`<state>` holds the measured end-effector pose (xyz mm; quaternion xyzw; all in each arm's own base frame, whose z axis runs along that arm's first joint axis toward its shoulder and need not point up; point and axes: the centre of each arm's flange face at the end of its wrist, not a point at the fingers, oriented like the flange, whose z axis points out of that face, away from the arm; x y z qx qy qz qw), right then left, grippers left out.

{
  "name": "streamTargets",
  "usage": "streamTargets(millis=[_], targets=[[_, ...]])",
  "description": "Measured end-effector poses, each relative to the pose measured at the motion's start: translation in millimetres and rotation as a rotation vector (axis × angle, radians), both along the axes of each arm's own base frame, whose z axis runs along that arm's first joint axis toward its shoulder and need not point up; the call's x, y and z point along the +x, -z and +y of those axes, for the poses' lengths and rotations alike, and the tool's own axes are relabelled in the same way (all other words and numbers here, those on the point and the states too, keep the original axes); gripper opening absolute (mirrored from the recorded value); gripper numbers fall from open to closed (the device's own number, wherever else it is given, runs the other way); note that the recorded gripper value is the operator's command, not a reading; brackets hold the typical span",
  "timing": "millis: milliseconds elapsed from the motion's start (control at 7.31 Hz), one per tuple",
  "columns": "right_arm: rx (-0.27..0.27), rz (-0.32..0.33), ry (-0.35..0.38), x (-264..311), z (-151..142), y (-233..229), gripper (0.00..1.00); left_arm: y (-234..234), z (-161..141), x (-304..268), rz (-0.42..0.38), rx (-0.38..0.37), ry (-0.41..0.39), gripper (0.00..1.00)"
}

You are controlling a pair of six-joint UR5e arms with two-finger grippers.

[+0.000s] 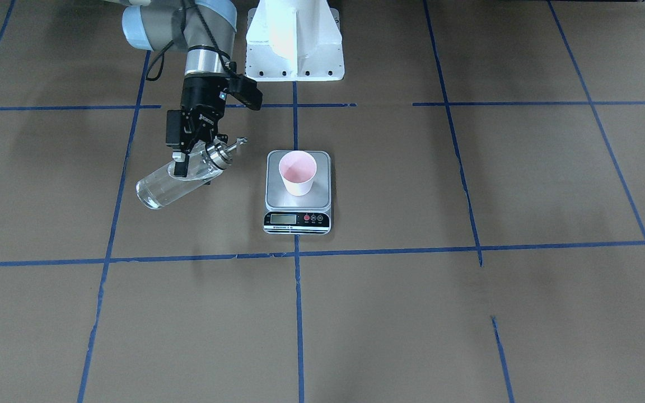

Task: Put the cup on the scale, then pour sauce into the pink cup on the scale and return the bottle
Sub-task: 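Lift the bottle with the right gripper and carry it over the cup, then tilt the bottle spout down into the pink cup with the right gripper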

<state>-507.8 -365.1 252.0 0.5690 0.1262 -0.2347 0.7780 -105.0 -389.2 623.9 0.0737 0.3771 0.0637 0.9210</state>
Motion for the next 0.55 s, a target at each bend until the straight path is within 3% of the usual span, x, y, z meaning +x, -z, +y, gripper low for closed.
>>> streamTargets(millis=[548], targets=[[0.058,0.176,-0.024,-46,9,-4,0.0,-1,0,0,0.0,-0.001,0.0,1.0]])
